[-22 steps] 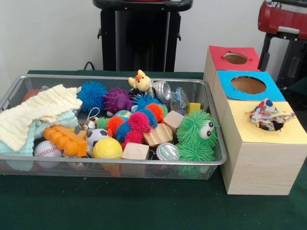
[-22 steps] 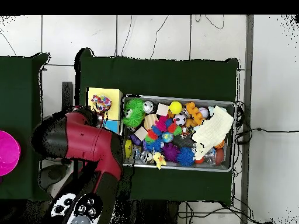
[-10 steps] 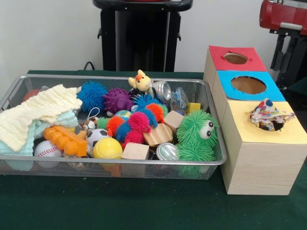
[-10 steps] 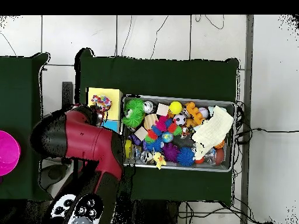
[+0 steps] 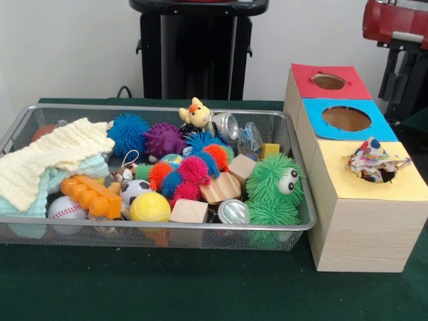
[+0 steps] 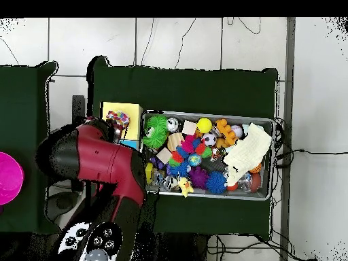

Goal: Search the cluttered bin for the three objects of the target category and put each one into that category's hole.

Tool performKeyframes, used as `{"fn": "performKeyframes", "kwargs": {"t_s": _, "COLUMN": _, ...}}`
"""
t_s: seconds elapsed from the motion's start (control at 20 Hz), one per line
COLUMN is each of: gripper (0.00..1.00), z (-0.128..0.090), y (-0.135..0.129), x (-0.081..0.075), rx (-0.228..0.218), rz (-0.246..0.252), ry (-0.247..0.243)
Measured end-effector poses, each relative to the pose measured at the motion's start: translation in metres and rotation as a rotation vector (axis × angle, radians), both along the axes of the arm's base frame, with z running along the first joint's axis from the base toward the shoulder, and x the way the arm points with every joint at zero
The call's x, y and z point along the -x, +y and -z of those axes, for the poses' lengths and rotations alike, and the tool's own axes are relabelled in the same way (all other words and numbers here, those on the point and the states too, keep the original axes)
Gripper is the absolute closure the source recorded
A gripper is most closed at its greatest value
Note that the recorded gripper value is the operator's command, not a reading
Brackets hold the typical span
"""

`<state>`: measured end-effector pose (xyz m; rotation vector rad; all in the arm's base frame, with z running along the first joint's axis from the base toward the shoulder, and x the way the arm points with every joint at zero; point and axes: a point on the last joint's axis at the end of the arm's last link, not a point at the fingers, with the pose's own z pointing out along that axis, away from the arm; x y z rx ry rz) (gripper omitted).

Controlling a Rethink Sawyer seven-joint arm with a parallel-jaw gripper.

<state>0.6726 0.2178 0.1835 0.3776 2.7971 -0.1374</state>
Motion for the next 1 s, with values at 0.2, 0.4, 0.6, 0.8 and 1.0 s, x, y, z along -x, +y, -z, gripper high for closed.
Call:
{"fn": "performKeyframes", "kwargs": {"t_s": 0.2, "gripper": 1.00, "z": 0.010, "y": -0.009, "x": -0.003, "rx": 0.011, "rz": 0.010, "ry": 0.001}}
{"fn": "performKeyframes", "kwargs": {"t_s": 0.4, "gripper": 1.00, "z": 0.025, "y": -0.017, "x": -0.006, "rx": 0.038, "rz": 0.006, "ry": -0.021}}
{"fn": "performKeyframes", "kwargs": {"t_s": 0.6, "gripper": 1.00, "z": 0.036, "y": -0.021, "x": -0.010, "rx": 0.063, "rz": -0.004, "ry": -0.059}}
{"fn": "performKeyframes", "kwargs": {"t_s": 0.8, "gripper": 1.00, "z": 0.045, "y": -0.028, "x": -0.016, "rx": 0.083, "rz": -0.007, "ry": -0.099}}
{"fn": "performKeyframes", "kwargs": {"t_s": 1.0, "gripper": 1.00, "z": 0.056, "y": -0.033, "x": -0.017, "rx": 0.099, "rz": -0.008, "ry": -0.116}}
